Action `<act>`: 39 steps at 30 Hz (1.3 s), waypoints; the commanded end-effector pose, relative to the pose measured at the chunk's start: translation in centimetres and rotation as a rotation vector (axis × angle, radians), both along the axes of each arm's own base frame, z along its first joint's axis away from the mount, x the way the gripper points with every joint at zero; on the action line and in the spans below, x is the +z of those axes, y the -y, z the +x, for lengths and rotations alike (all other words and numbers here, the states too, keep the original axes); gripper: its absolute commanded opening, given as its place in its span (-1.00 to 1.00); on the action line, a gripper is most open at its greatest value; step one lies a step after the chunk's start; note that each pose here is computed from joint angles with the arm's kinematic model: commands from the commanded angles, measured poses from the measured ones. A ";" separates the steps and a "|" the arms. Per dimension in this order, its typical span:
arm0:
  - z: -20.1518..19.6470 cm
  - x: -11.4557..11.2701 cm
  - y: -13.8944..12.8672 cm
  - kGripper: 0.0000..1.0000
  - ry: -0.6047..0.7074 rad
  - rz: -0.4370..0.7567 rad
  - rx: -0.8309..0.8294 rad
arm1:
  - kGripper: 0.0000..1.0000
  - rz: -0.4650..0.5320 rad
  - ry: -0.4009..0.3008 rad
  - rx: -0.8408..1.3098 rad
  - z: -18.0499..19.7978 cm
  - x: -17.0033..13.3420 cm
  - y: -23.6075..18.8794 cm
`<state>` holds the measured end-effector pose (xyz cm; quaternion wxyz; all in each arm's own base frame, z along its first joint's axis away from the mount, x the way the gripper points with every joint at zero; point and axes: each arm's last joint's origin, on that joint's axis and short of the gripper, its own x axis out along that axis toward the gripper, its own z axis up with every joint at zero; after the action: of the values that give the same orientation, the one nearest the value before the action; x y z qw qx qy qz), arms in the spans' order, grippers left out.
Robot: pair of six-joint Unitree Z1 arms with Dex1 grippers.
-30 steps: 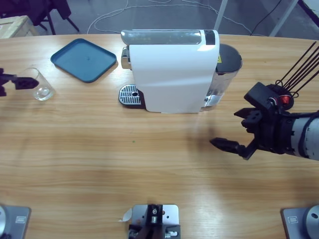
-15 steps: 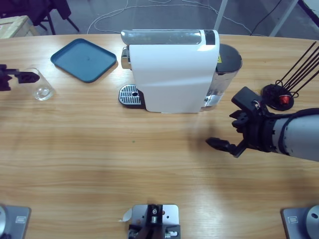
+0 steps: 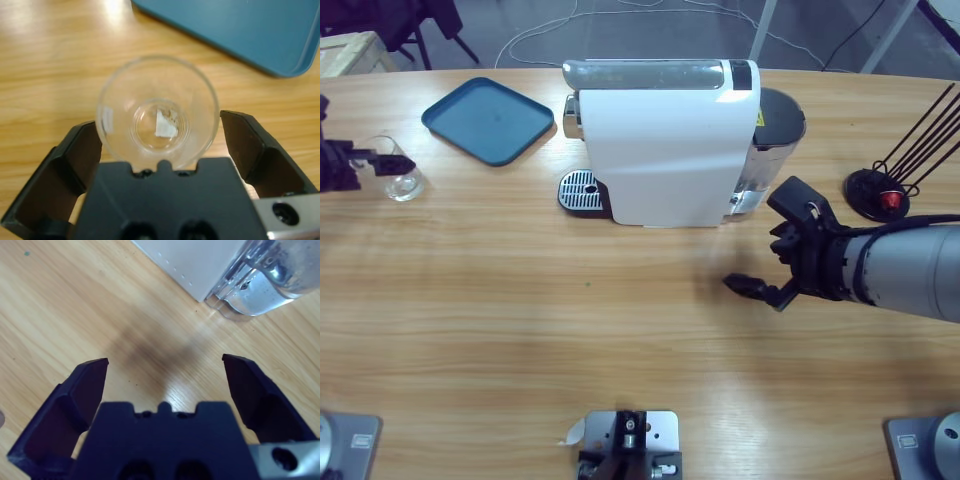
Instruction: Pour coffee
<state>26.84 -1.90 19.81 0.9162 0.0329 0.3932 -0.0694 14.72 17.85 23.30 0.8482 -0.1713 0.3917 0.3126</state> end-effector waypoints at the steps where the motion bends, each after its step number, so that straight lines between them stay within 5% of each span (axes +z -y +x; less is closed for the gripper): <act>1: 0.4 -2.7 -0.1 0.98 -0.016 -0.001 -0.005 | 1.00 -0.038 -0.027 -0.034 0.4 -1.4 0.2; 3: 0.5 -2.9 -0.1 0.84 0.005 -0.004 -0.004 | 1.00 -0.040 -0.030 -0.033 0.4 -1.4 0.1; 5: 0.4 -3.1 -0.1 0.49 0.018 -0.010 -0.011 | 1.00 -0.043 -0.037 -0.034 0.5 -1.6 0.0; 7: 0.0 -3.3 -0.1 0.44 0.012 -0.016 -0.012 | 1.00 -0.043 -0.039 -0.037 0.6 -1.8 -0.1; 11: -1.2 -3.5 0.0 -0.51 0.026 -0.037 -0.023 | 1.00 -0.039 -0.039 -0.041 0.8 -1.8 -0.3; 13: -1.5 -3.5 0.0 -0.62 0.024 -0.040 -0.039 | 1.00 -0.038 -0.037 -0.047 1.0 -1.8 -0.4; 14: -1.7 -3.3 0.1 -0.95 0.033 -0.043 -0.068 | 1.00 -0.034 -0.029 -0.050 1.1 -1.6 -0.3; 21: -3.0 1.5 3.0 -1.00 0.134 -0.132 -0.430 | 1.00 -0.012 0.072 -0.033 -0.4 4.4 1.8; 29: -3.0 4.0 8.9 -1.00 0.151 -0.059 -0.863 | 1.00 -0.010 0.070 -0.032 -2.8 5.7 4.8; 39: 3.2 1.9 14.2 -1.00 0.128 -0.070 -1.027 | 1.00 0.013 0.092 -0.038 -5.4 6.9 8.0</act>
<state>27.12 -12.83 24.41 0.8159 0.1898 0.2449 -0.4882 11.16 12.55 30.05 0.8674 -0.1716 0.3576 0.3005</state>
